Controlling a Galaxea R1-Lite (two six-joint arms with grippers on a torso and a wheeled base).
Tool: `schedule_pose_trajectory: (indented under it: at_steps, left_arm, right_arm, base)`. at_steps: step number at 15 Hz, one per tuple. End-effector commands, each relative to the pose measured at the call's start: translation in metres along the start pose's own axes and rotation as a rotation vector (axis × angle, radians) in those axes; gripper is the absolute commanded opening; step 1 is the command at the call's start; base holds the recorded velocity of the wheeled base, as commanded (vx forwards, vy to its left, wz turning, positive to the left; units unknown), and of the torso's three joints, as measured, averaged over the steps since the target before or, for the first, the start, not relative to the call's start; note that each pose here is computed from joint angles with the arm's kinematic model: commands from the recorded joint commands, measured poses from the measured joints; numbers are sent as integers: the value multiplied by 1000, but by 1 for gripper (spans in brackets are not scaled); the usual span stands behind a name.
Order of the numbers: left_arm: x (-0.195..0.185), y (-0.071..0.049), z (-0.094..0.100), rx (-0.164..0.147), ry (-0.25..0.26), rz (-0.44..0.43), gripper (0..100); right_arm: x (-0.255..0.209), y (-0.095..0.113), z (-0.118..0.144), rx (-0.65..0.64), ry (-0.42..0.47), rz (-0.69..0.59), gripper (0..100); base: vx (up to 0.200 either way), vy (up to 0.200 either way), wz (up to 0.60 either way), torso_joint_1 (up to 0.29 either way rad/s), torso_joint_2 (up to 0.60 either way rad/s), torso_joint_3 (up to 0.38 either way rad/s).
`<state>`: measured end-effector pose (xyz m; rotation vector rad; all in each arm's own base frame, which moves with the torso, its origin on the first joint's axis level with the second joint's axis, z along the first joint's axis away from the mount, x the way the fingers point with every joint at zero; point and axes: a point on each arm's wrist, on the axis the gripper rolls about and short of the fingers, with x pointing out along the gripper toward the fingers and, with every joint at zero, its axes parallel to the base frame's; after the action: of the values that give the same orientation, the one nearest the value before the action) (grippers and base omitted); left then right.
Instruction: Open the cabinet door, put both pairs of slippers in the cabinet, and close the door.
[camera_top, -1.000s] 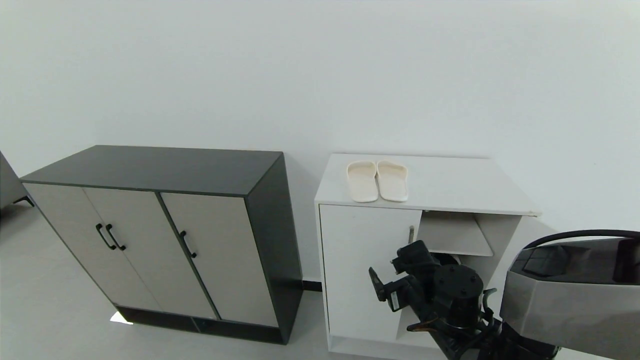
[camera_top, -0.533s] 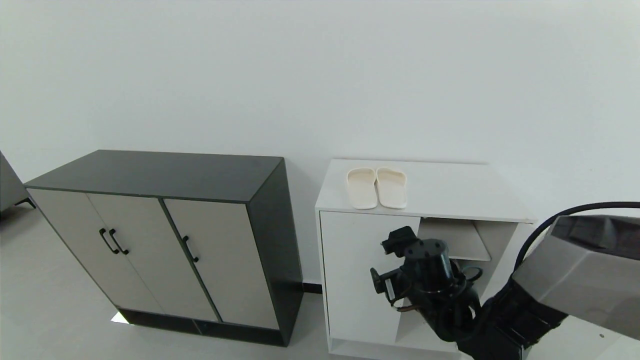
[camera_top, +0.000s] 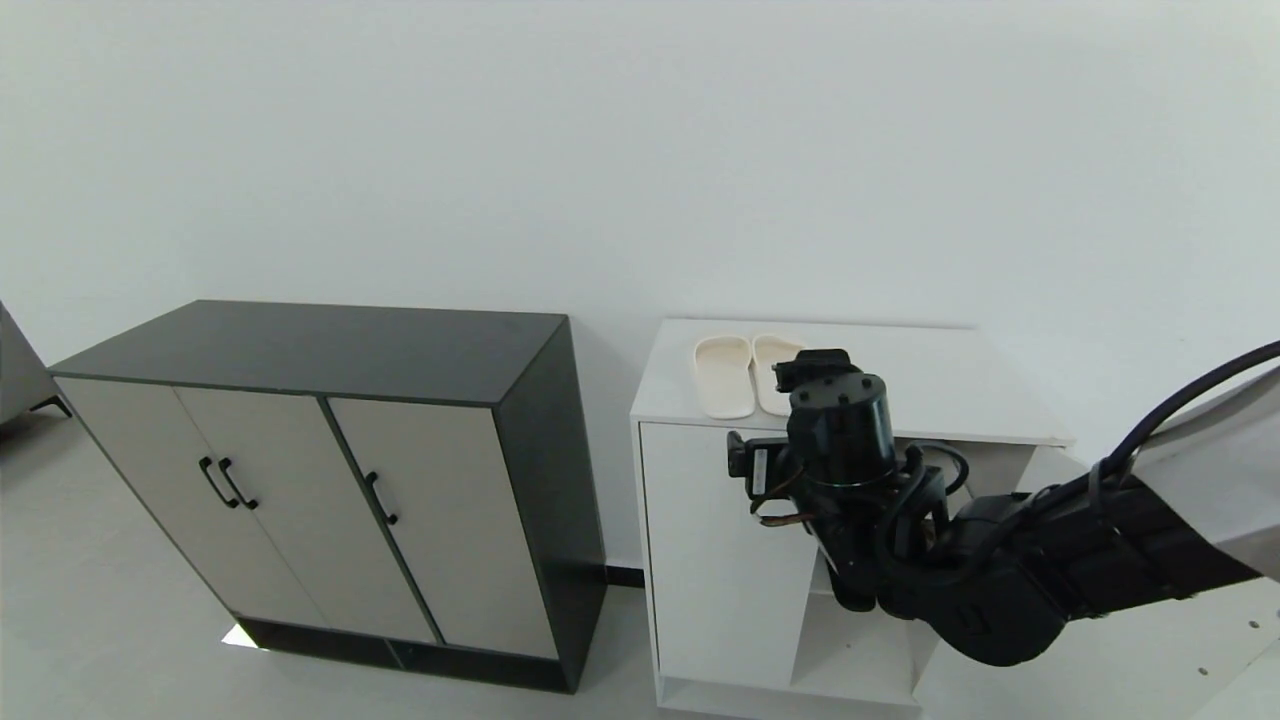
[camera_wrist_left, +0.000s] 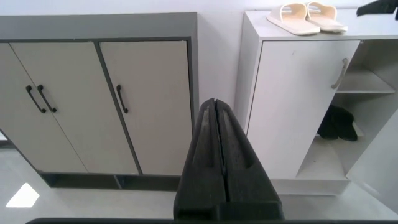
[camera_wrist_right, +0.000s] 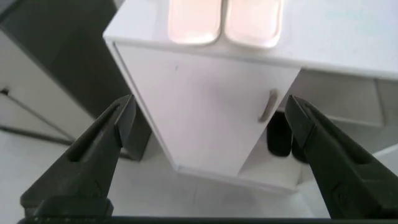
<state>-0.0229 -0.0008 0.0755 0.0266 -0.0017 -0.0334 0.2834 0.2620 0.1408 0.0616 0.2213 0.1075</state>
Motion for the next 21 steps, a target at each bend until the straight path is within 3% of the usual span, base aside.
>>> schedule_pose_trajectory:
  at_steps: [1,4,15,21]
  left_arm:
    - [0,0,0,-1,1,0,0]
    - [0,0,0,-1,1,0,0]
    - [0,0,0,-1,1,0,0]
    - [0,0,0,-2,1,0,0]
  right_arm:
    - [3,0,-10,-27,2,-8,100]
    - [7,0,-16,-44,-29,-3,100]
    - [13,-2,-25,-59,-5,-14,100]
    - [30,-2,-34,-60,15,-3,100]
  base:
    - [200,0,0,7,7,-7]
    - [200,0,0,-2,-2,4]
    - [200,0,0,6,2,1]
    - [0,0,0,0,0,0]
